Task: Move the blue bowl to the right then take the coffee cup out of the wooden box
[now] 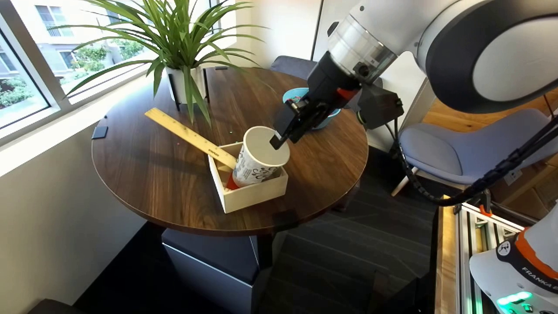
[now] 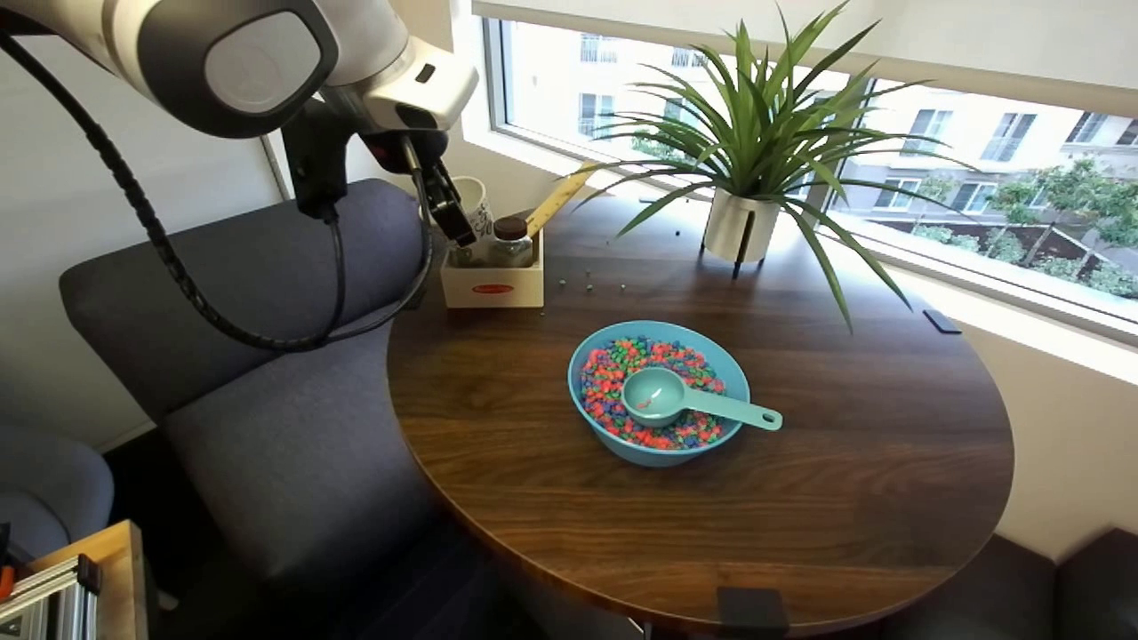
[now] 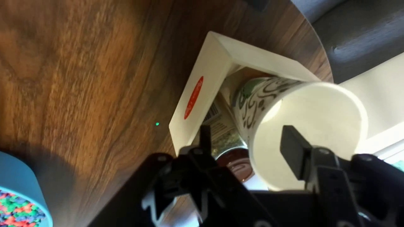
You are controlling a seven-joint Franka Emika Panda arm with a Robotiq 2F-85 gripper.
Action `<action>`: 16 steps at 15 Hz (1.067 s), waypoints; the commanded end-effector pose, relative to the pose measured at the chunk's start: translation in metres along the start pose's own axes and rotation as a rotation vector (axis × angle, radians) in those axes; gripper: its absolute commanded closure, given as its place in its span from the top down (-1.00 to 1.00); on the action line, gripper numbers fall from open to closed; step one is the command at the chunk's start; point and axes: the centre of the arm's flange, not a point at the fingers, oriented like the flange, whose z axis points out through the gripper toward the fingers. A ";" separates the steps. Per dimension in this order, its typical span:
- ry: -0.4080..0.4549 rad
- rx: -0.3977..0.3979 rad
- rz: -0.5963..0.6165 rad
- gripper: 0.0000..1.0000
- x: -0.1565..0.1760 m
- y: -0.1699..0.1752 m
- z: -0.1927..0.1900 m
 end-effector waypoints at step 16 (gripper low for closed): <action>-0.202 0.125 0.042 -0.98 0.064 -0.004 -0.107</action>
